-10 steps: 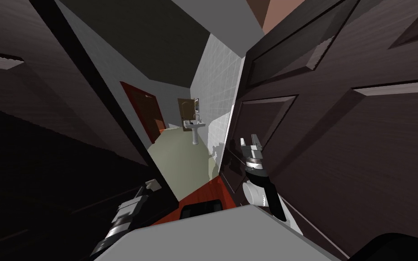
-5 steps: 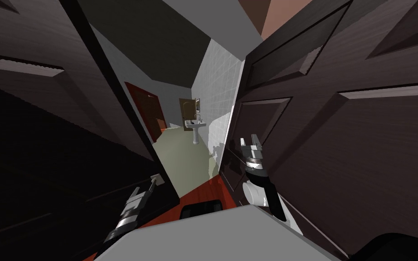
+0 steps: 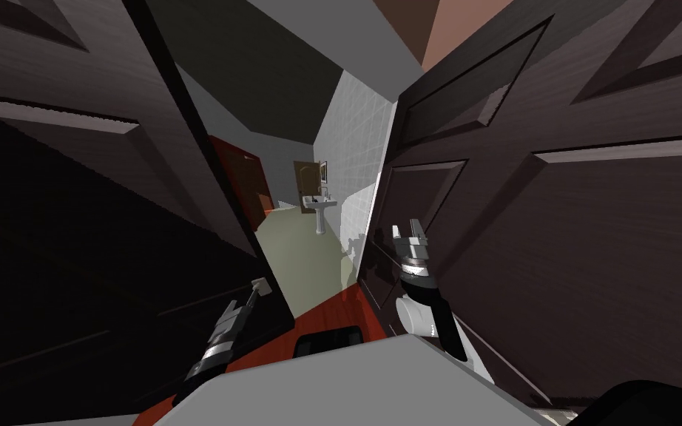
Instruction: Pull the door open
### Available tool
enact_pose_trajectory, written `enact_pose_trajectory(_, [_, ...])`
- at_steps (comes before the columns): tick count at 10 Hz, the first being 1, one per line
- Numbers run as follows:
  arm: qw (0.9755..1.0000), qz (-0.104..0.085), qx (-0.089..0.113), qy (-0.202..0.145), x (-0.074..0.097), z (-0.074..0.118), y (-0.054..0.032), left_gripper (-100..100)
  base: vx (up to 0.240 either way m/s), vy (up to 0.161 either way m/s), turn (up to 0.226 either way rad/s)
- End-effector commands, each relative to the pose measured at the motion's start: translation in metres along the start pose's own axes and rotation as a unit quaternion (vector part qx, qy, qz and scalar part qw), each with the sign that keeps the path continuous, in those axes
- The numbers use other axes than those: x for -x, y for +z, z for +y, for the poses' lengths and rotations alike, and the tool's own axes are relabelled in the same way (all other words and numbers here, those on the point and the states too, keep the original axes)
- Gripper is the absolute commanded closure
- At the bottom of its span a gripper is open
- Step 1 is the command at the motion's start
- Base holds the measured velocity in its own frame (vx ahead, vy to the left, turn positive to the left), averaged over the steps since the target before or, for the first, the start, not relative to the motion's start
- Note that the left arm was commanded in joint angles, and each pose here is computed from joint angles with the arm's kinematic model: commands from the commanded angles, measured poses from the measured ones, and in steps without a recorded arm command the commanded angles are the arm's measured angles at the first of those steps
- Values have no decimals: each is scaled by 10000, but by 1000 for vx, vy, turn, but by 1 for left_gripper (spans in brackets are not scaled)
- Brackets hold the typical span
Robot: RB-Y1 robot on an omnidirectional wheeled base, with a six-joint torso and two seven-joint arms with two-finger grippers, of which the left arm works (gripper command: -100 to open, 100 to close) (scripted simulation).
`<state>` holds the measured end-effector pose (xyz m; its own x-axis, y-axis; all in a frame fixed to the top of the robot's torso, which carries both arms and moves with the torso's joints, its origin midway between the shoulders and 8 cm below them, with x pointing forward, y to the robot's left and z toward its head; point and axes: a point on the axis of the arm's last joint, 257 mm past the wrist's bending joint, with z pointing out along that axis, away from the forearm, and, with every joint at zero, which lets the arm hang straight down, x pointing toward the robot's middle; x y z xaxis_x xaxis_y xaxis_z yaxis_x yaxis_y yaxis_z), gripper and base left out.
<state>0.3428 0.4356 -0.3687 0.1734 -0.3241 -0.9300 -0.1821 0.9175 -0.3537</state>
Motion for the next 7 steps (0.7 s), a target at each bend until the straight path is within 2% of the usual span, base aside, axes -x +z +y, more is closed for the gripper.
enact_pose_trajectory(1, [9992, 11, 11, -394, -50, -64, 79, -100, -75, -2, 34])
enact_pose_trajectory(2, [9989, 11, 11, -471, -50, -64, 79, -100, -60, -3, 11])
enact_pose_trajectory(3, [9972, 20, 17, -743, -88, -109, 135, -100, -60, -1, 27])
enact_pose_trajectory(4, [9970, 20, 17, -777, -88, -109, 135, -100, -43, -3, 10])
enact_pose_trajectory(6, [9914, 46, 29, -1308, -166, -204, 249, -100, -64, 4, 38])
enact_pose_trajectory(7, [9902, 45, 30, -1393, -166, -204, 249, -100, -57, -1, 7])
